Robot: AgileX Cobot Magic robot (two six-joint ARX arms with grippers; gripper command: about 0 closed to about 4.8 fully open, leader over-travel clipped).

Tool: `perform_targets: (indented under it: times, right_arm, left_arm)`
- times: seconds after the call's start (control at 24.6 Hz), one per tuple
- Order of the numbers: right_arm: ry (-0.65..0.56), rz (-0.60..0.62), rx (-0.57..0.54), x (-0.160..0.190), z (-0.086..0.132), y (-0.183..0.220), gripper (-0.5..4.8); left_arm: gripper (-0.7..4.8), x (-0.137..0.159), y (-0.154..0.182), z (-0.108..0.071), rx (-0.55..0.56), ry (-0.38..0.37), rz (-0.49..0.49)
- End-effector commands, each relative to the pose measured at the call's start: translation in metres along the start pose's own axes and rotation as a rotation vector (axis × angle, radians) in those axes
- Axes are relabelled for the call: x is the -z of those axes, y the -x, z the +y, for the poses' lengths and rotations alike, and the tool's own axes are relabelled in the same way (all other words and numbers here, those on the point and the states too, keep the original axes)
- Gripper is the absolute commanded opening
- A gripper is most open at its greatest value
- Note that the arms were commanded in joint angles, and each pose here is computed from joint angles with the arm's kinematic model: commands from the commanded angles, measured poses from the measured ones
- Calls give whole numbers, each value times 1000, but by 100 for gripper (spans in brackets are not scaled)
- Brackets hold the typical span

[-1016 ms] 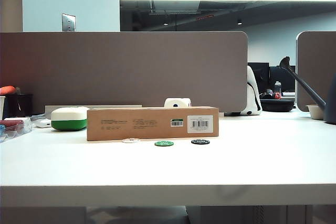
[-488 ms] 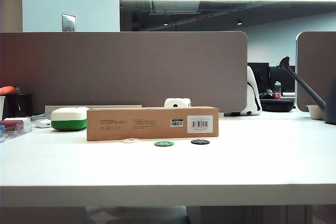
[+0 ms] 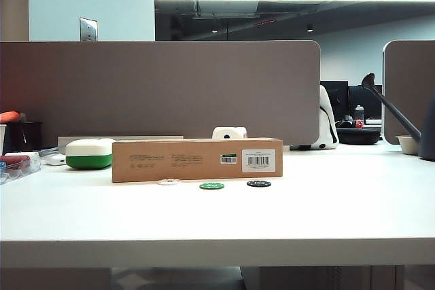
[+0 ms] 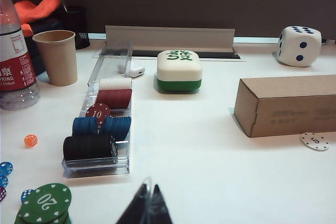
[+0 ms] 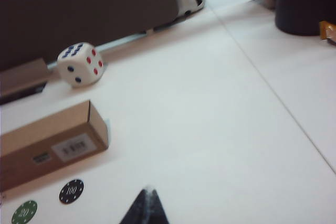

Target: Push the chip with the lowest value in the row forward next to the rectangular box.

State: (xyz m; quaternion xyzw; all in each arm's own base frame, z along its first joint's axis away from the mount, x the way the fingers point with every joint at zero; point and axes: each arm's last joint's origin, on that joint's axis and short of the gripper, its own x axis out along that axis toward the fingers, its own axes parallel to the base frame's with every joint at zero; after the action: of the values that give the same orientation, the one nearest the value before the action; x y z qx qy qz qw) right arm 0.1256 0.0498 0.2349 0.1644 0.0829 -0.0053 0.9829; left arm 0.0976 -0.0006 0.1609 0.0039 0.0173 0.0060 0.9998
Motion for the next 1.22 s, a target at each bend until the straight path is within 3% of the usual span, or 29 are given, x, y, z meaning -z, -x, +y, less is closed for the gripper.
perform_targets:
  times: [0.04,0.2,0.41,0.81,1.22]
  right_arm:
    - [6,-80,-33,8,-22,3,-1]
    - [6,-125,51,29,-51,6,-1]
    - [59,-195,54,43,-65,13,-1]
    - [303,-218,-20,51,-66,18,-1]
    - [310,-88,15,63,-70,16,-1]
  left_arm:
    - [-5,-3,0,0,3,0,-19]
    - [-5,-3,0,0,3,0,-19]
    - [-5,-3,0,0,3,0,-18]
    - [-5,-3,0,0,4,0,-19]
    - [-5,-3,0,0,4,0,-19]
